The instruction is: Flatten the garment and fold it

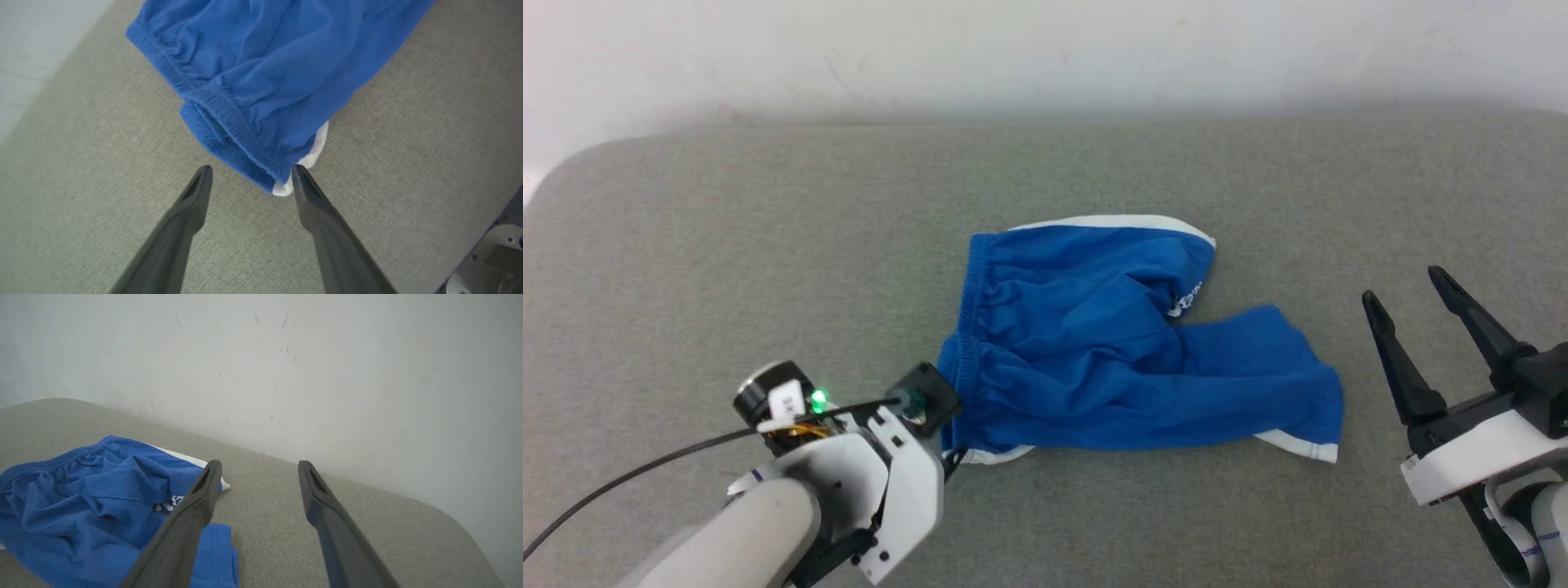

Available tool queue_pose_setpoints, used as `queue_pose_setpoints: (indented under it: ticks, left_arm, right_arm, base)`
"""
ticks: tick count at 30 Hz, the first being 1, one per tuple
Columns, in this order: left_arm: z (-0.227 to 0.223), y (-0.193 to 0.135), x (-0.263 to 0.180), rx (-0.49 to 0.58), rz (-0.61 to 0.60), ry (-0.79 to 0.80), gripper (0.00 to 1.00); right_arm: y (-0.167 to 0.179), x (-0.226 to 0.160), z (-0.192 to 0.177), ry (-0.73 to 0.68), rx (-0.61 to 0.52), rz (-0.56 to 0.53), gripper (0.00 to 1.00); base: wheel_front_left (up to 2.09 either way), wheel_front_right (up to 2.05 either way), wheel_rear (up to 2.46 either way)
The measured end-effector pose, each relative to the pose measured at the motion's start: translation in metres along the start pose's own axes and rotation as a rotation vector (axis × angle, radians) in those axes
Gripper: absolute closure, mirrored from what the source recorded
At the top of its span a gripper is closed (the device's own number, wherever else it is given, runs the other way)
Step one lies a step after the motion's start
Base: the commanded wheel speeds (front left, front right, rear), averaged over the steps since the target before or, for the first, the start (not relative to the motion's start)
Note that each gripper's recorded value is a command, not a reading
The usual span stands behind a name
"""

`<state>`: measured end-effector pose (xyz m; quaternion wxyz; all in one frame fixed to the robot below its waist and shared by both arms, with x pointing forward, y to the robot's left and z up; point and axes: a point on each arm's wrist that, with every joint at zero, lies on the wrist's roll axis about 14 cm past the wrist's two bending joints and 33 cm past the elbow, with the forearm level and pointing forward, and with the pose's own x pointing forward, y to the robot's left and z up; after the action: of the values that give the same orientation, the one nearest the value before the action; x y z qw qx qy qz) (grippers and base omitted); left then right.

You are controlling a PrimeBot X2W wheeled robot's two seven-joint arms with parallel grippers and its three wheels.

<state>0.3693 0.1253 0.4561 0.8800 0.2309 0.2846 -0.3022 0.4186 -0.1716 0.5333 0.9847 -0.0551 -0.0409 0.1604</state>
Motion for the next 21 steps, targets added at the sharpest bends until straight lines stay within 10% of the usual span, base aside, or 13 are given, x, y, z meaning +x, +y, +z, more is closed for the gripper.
queue_pose_setpoints:
  ticks: [12,13,21]
  left_arm:
    - [-0.044,-0.036,0.044,0.059,-0.252,0.271,0.02]
    - [-0.044,-0.037,0.047,0.062,-0.265,0.279,1.0]
    - [-0.032,-0.041,0.052,0.052,-0.291,0.21,1.0]
  right_arm:
    - [0.007,-0.007,-0.039,0.159,-0.021,0.048,0.0]
    - [0.007,-0.008,-0.042,0.179,-0.034,0.062,0.0]
    - [0.012,-0.021,-0.074,0.498,-0.128,0.254,0.0]
  base:
    - [0.0,0.0,0.0]
    - [0.0,0.0,0.0]
    - [0.0,0.0,0.0]
